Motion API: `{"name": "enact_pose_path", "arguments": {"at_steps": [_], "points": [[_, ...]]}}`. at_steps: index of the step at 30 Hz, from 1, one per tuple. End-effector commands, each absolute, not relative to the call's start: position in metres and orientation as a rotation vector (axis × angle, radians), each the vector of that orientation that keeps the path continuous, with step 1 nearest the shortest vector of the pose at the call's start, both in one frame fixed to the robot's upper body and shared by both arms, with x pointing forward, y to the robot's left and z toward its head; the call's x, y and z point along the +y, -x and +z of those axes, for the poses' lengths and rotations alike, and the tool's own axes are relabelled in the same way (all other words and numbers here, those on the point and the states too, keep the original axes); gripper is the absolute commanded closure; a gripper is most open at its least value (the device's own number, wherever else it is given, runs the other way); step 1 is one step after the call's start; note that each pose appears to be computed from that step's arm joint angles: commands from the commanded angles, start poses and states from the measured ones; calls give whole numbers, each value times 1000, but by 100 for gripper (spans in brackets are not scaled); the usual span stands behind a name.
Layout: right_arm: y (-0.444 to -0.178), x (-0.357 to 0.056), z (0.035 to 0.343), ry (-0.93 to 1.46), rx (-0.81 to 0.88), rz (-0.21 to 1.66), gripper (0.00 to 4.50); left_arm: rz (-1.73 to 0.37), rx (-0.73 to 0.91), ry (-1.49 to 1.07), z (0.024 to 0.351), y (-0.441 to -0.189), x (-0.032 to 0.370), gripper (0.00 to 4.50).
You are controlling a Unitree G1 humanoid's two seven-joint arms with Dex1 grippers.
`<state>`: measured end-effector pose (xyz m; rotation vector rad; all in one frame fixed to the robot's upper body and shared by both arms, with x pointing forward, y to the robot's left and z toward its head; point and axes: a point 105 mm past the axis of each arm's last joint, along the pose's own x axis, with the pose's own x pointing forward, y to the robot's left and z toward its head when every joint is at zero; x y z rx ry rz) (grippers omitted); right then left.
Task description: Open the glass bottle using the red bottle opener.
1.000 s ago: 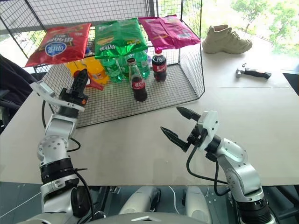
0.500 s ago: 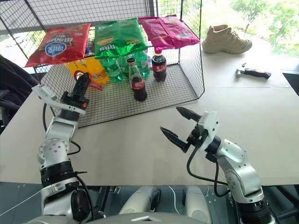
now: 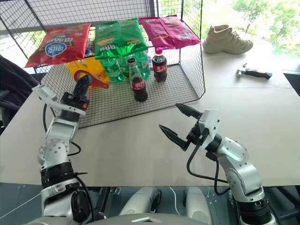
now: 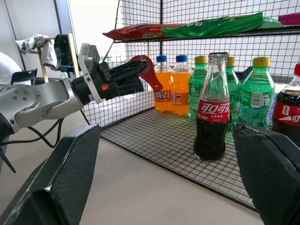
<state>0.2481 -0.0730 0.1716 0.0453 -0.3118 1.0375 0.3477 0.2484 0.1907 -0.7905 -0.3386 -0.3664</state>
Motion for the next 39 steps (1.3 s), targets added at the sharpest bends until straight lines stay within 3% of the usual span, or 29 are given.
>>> {"name": "enact_pose_path", "arguments": {"at_steps": [1, 9, 15, 24, 32, 36, 39], "points": [[-243, -73, 182, -35, -370, 1040, 0, -383, -361, 870, 194, -345, 248, 440], [-244, -73, 177, -30, -360, 1039, 0, -455, -483, 1031, 224, -336, 257, 440], [-244, -73, 177, -29, -358, 1034, 0, -503, -445, 1016, 222, -334, 248, 440], [-250, -73, 176, -52, -304, 1045, 0, -855, -262, 853, 213, -317, 175, 440], [-252, -54, 169, -119, -89, 1154, 0, -1175, -123, 803, 210, -294, 124, 440], [-256, -37, 165, -202, 100, 1247, 0, -1359, -19, 806, 205, -279, 92, 440], [-250, -33, 167, -242, 176, 1313, 0, -1402, 17, 793, 201, -276, 82, 440]]}}
